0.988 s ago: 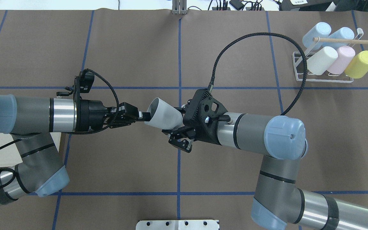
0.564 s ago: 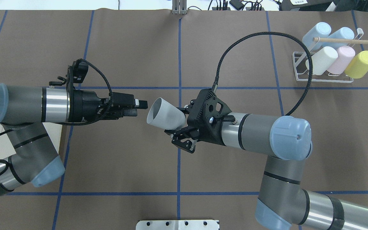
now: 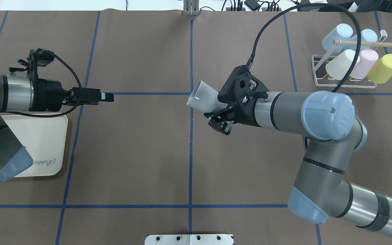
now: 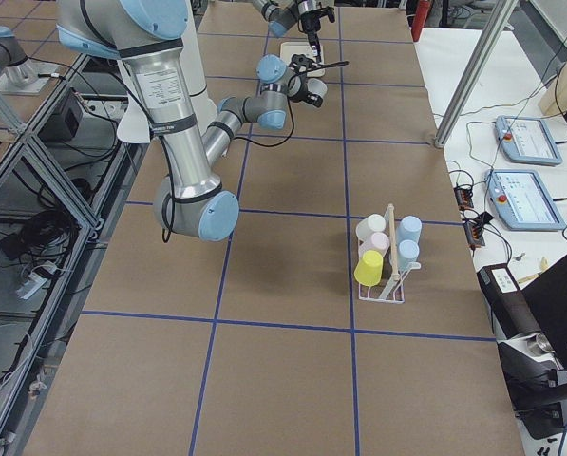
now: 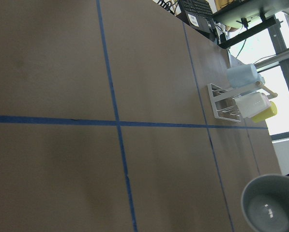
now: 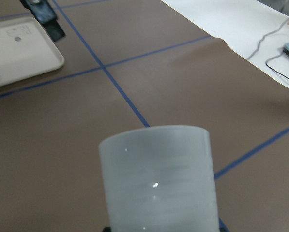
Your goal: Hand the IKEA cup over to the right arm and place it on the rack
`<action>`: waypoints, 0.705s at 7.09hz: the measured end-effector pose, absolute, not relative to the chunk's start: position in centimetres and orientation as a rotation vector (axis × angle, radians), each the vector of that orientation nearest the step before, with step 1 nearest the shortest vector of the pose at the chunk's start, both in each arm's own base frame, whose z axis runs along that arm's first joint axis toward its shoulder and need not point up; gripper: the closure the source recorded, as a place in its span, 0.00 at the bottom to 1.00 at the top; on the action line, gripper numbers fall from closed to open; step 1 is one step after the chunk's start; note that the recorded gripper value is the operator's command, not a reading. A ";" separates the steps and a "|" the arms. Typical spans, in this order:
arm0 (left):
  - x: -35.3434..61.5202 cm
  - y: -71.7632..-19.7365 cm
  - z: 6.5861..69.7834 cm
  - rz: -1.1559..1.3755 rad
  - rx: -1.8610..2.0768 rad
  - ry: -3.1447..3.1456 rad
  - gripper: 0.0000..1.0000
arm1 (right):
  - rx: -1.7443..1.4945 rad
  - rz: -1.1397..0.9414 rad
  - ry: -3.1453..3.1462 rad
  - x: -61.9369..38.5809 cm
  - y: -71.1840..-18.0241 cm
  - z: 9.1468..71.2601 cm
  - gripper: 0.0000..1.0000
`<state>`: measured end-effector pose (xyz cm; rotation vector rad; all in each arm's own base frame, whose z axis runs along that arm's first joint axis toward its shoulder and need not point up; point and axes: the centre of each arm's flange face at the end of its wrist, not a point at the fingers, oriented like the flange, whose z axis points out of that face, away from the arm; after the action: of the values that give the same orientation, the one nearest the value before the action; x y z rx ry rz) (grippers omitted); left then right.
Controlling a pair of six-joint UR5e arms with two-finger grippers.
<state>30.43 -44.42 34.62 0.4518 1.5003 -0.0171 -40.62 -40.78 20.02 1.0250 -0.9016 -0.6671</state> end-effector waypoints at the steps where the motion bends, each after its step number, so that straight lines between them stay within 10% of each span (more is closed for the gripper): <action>1: 28.5 -45.2 37.3 0.029 0.518 1.399 0.00 | 0.942 -0.660 -0.820 -37.7 -43.7 21.0 1.00; 5: 25.6 -45.4 41.5 0.127 0.609 1.255 0.00 | 0.765 -0.869 -0.359 -23.0 -54.4 27.0 1.00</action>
<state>25.64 -45.41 41.49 0.6094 1.2554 0.1272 -22.97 -54.35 27.02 0.7653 -0.3594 -0.8692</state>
